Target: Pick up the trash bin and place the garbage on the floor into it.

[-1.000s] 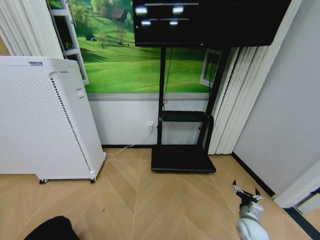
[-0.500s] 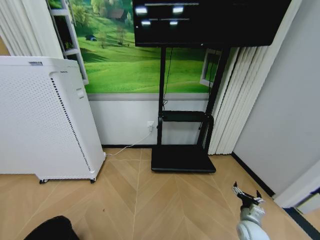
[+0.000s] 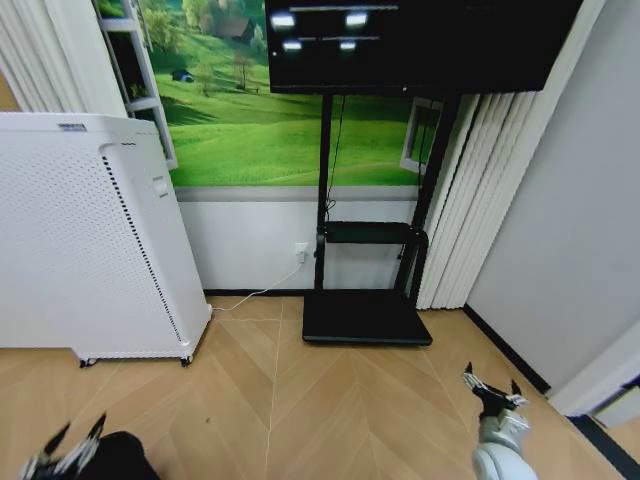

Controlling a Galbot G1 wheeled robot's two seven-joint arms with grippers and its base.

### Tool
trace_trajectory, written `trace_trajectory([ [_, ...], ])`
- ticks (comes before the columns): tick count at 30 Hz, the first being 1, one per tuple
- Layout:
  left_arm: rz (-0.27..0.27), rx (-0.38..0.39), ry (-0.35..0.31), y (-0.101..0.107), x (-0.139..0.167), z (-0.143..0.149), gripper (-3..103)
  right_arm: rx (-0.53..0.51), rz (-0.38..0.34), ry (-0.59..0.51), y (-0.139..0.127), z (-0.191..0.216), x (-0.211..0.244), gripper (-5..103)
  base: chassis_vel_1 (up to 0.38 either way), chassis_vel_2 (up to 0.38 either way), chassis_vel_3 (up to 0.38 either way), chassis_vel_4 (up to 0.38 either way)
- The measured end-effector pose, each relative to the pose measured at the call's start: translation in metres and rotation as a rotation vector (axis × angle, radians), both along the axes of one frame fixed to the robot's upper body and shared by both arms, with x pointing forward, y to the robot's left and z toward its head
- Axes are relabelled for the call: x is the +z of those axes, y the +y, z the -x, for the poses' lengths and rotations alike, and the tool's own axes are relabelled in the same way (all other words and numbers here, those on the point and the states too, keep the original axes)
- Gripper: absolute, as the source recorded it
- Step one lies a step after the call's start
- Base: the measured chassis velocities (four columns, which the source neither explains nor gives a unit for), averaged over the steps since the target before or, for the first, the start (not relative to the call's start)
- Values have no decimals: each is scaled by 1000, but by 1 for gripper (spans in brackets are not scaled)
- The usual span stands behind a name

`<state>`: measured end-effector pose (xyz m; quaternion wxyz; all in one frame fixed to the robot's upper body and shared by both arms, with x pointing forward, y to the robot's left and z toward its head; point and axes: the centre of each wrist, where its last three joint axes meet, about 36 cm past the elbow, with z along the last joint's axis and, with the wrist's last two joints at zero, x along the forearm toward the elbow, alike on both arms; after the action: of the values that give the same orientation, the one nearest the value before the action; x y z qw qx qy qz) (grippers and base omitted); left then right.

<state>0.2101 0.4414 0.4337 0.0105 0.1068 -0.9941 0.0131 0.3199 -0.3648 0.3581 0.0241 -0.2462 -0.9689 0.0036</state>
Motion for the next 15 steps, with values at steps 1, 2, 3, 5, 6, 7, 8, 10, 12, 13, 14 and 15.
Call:
trace_trajectory([
  [1, -3, -31, -5, -15, 13, -14, 96, 33, -2, -5, 11, 1, 14, 100, 0, 0, 0, 0],
  [2, -7, -52, -2, -26, 21, -23, 97, 59, -1, -4, 18, 2, 23, 100, 0, 0, 0, 0],
  [3, -9, -109, 7, -49, 35, -39, 98, 123, 9, -12, 33, 3, 46, 100, 0, 0, 0, 0],
  [5, -9, -145, 16, -65, 40, -47, 99, 170, 20, -18, 42, 6, 61, 100, 0, 0, 0, 0],
  [6, -8, -168, 21, -74, 42, -52, 99, 221, 33, -22, 50, 9, 75, 100, 0, 0, 0, 0],
  [7, -8, -168, 21, -74, 42, -52, 99, 221, 33, -22, 50, 9, 75, 100, 0, 0, 0, 0],
  [8, -15, -198, 33, -88, 41, -58, 99, 294, 54, -24, 59, 17, 91, 100, 0, 0, 0, 0],
  [10, -25, -211, 43, -95, 38, -61, 99, 351, 67, -13, 67, 27, 102, 100, 0, 0, 0, 0],
  [12, -31, -217, 55, -104, 35, -61, 99, 410, 73, 10, 77, 44, 111, 100, 0, 0, 0, 0],
  [13, -32, -217, 57, -106, 34, -61, 100, 422, 73, 18, 80, 51, 114, 100, 0, 0, 0, 0],
  [14, -32, -217, 57, -106, 34, -61, 100, 422, 73, 18, 80, 51, 114, 100, 0, 0, 0, 0],
  [15, -33, -215, 57, -107, 34, -61, 100, 426, 74, 22, 81, 54, 115, 100, 0, 0, 0, 0],
])
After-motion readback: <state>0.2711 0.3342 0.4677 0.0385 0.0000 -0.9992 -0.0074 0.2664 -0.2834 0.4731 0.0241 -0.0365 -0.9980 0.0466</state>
